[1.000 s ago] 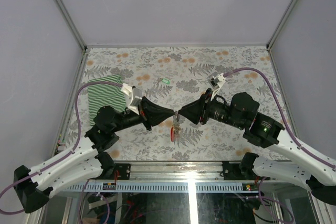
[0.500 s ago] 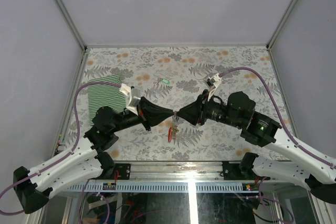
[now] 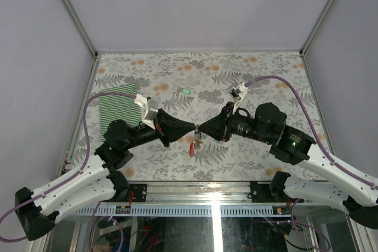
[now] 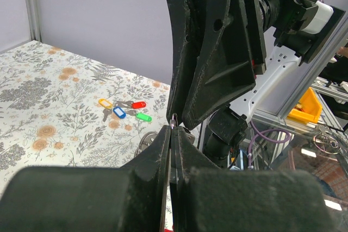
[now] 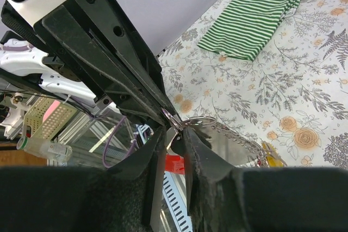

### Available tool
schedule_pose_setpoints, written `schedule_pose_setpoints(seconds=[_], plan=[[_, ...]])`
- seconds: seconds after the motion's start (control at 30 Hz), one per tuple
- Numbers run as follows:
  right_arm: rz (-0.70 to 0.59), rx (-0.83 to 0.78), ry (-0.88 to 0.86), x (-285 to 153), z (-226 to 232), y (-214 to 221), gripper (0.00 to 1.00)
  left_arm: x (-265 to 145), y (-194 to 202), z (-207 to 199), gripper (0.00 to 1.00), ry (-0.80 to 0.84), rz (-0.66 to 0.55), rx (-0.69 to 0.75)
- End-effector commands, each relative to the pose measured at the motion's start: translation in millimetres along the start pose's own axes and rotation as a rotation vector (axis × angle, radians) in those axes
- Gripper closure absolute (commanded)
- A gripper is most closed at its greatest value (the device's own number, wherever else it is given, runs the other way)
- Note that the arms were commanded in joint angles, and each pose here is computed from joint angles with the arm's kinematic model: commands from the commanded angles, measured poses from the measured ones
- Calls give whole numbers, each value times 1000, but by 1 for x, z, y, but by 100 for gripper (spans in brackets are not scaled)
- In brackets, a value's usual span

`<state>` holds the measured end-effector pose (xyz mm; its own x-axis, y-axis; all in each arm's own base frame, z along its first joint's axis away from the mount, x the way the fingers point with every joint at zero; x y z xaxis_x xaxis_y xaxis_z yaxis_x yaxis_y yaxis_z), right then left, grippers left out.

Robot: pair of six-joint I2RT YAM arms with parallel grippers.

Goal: Put the keys on the keyring

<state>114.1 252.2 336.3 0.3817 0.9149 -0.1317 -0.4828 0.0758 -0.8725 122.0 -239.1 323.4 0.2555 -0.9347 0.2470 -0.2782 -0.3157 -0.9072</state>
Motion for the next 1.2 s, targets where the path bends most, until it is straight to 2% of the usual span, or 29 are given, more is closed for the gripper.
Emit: schedule_pose_setpoints(seconds=[0.0, 0.43, 1.17], plan=[[-65, -13, -55, -1, 12, -17, 77, 2, -27, -15, 100, 66, -105, 52], [-78, -20, -37, -3, 11, -19, 98, 3, -28, -14, 100, 57, -103, 54], [-77, -27, -5, -11, 7, -17, 100, 1, -28, -12, 100, 35, -105, 64]])
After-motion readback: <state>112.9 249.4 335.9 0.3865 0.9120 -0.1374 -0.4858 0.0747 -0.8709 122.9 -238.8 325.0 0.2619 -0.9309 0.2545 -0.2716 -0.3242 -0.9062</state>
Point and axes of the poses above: each gripper's point midway between its finger pads, its own x axis out along the fingers, its own z axis along the line the jaws close on, y = z × x, the point moved 5 cm from there along -x, back along the fingers, and after that the axes turned 6 degrees about -x, right-handed, at the moved point
